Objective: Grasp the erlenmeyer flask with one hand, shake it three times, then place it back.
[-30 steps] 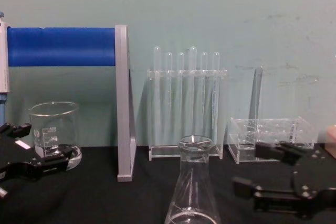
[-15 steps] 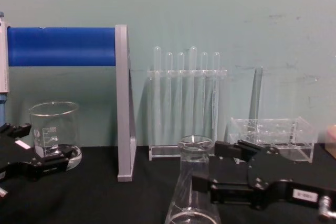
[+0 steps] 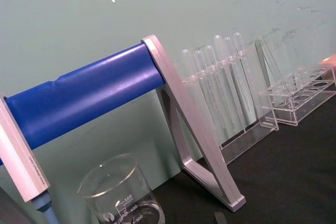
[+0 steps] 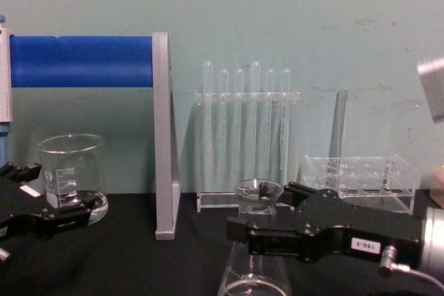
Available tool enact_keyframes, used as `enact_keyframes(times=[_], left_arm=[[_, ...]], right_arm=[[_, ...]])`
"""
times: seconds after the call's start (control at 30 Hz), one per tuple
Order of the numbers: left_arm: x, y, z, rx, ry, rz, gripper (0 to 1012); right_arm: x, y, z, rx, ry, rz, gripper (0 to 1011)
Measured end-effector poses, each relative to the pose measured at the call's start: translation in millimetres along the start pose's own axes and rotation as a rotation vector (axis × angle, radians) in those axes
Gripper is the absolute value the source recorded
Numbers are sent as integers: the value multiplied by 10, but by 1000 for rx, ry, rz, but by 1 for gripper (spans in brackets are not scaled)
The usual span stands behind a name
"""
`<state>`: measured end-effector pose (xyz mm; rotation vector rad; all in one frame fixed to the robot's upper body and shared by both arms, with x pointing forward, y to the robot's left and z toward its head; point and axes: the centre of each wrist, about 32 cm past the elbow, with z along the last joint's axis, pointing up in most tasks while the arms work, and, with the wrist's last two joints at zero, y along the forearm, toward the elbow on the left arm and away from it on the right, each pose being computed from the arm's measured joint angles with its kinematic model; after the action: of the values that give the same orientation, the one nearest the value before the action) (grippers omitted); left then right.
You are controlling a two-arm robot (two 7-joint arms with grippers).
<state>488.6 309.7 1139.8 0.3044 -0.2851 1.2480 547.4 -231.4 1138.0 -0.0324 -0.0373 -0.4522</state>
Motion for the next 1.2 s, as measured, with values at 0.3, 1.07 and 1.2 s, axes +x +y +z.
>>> enact_keyframes(times=[0.3, 1.07, 1.2], left_arm=[[0, 0, 0, 0, 0, 0, 1001], [0, 0, 0, 0, 0, 0, 1001], [0, 0, 0, 0, 0, 0, 1001]], right_arm=[[13, 40, 3, -5, 6, 11, 1000], [23, 11, 9, -16, -1, 9, 1000], [22, 11, 9, -15, -1, 9, 1000]])
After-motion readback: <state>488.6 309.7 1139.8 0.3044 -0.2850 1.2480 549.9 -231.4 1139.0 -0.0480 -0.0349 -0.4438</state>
